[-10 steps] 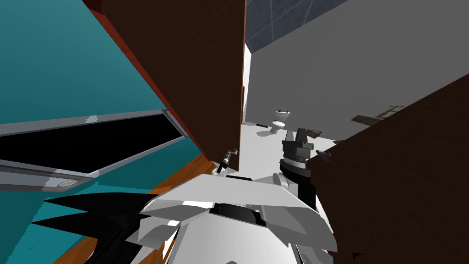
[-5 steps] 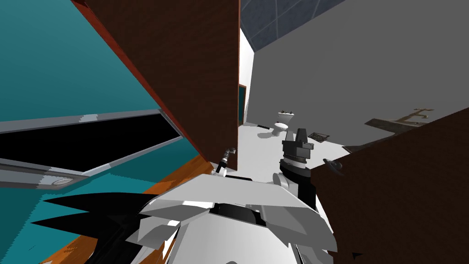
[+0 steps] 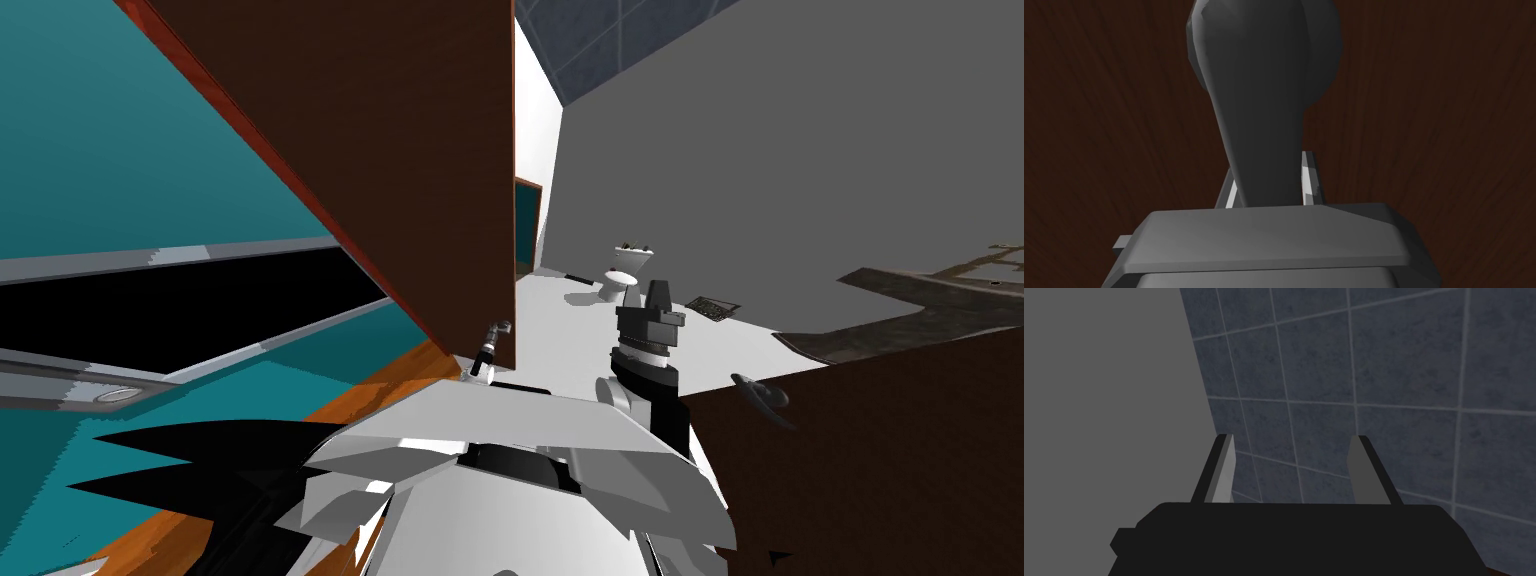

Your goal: Push the door open

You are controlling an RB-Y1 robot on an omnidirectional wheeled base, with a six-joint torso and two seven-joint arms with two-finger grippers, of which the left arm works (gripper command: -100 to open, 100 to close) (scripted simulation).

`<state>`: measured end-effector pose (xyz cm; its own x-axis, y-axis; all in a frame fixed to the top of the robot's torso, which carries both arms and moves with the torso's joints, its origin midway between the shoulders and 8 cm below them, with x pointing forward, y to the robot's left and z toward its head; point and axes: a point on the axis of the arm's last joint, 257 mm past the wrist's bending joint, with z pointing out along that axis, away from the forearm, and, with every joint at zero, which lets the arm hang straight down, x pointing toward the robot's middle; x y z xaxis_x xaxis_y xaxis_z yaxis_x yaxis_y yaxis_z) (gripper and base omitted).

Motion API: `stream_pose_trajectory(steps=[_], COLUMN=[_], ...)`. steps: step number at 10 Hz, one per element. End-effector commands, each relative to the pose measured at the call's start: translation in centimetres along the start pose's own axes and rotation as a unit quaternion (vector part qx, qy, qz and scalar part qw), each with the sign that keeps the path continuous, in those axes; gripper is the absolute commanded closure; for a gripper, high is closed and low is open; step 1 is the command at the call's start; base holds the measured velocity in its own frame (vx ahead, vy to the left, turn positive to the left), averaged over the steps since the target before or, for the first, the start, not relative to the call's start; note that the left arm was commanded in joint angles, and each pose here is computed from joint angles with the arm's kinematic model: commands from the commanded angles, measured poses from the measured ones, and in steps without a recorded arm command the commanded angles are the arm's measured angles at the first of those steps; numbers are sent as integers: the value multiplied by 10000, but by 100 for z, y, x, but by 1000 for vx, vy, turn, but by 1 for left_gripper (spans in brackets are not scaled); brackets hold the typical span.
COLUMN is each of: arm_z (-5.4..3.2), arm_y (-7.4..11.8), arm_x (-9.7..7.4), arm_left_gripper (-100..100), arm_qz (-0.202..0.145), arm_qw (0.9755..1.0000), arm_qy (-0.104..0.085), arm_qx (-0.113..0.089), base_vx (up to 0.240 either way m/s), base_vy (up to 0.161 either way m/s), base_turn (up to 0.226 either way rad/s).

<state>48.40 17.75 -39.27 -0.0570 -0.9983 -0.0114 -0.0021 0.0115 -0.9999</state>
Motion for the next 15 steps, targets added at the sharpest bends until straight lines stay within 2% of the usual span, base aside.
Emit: stream_pose_trajectory(steps=[1, 2, 6, 11, 12, 15], arm_z=[0, 11, 9, -7, -7, -32], arm_y=[0, -11, -11, -16, -16, -20], arm_x=[0, -156, -397, -760, -760, -1004], arm_left_gripper=[100, 100, 100, 100, 100, 100], arm_qz=[0, 42, 95, 127, 127, 117], arm_qw=[10000, 9999, 9994, 9974, 9974, 9950], arm_qy=[0, -123, -335, -706, -706, -990], arm_qx=[0, 19, 18, 18, 18, 19], base_vx=[52, 105, 156, 198, 114, 164], base_vy=[-45, -26, -68, -88, -44, -94], base_turn=[53, 52, 36, 51, 16, 73])
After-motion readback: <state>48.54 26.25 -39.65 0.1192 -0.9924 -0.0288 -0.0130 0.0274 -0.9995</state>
